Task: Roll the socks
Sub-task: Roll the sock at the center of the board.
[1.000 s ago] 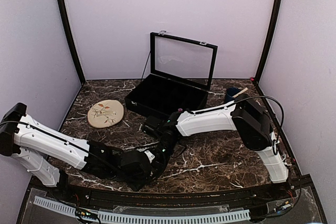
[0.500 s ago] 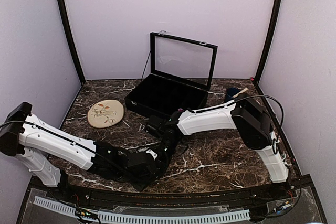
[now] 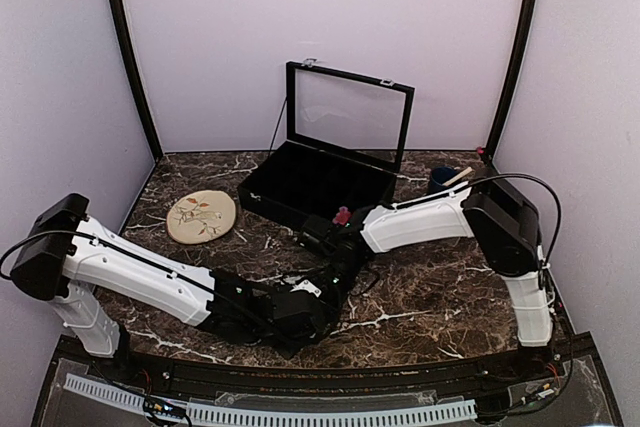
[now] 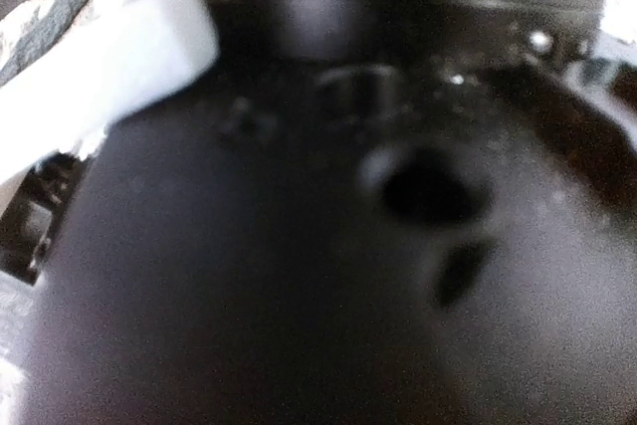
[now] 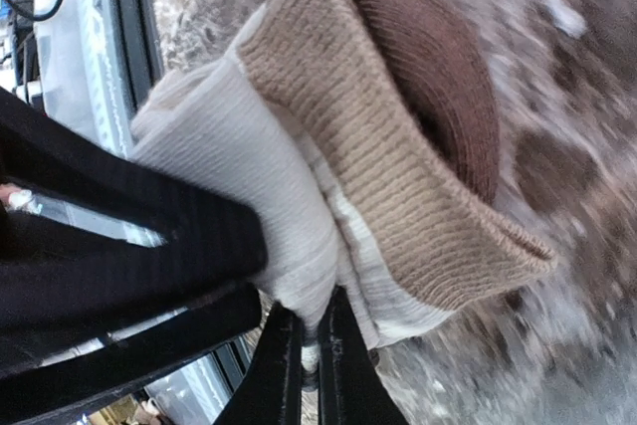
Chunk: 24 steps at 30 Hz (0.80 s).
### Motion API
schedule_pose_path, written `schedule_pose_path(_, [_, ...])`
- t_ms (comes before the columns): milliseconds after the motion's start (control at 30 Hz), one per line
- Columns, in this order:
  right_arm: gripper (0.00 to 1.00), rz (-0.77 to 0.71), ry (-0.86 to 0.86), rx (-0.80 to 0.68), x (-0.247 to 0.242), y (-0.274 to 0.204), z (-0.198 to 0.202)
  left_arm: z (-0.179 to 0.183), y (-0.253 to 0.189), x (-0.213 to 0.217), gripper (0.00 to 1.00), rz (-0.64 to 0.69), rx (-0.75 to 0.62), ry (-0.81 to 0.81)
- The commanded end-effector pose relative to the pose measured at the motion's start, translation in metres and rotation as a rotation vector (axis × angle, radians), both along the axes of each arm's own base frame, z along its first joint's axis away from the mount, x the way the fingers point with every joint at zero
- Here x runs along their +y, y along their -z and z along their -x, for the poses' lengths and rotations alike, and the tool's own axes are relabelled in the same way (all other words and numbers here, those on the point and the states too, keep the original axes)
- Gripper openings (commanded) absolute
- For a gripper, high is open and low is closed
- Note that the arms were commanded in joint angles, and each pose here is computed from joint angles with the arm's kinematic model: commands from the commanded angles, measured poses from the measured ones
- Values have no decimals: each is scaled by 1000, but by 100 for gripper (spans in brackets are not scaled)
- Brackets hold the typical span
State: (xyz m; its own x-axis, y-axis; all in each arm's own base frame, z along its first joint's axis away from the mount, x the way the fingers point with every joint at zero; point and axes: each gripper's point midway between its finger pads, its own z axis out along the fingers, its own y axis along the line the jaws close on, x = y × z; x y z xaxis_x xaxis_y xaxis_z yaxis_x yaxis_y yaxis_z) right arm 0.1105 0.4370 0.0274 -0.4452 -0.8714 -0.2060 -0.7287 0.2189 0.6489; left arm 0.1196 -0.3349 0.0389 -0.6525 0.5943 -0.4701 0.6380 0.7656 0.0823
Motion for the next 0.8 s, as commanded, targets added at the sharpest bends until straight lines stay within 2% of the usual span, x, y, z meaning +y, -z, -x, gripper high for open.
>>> schedule_pose_path(0, [0, 20, 80, -125, -13, -7, -27, 4, 27, 38, 26, -236, 40, 48])
schedule_pose_path(200, [0, 62, 194, -165, -38, -5, -50, -14, 0, 20, 34, -142, -27, 30])
schedule_pose_path(367, [0, 71, 237, -177, -44, -11, -54, -12, -9, 10, 42, -59, -38, 96])
schedule_pose_path(533, [0, 60, 229, -153, -38, -15, -49, -12, -5, 8, 50, -40, -51, 169])
schedule_pose_path(767, [0, 73, 196, -152, -31, -13, -38, -32, -21, 2, 56, 14, -111, 212])
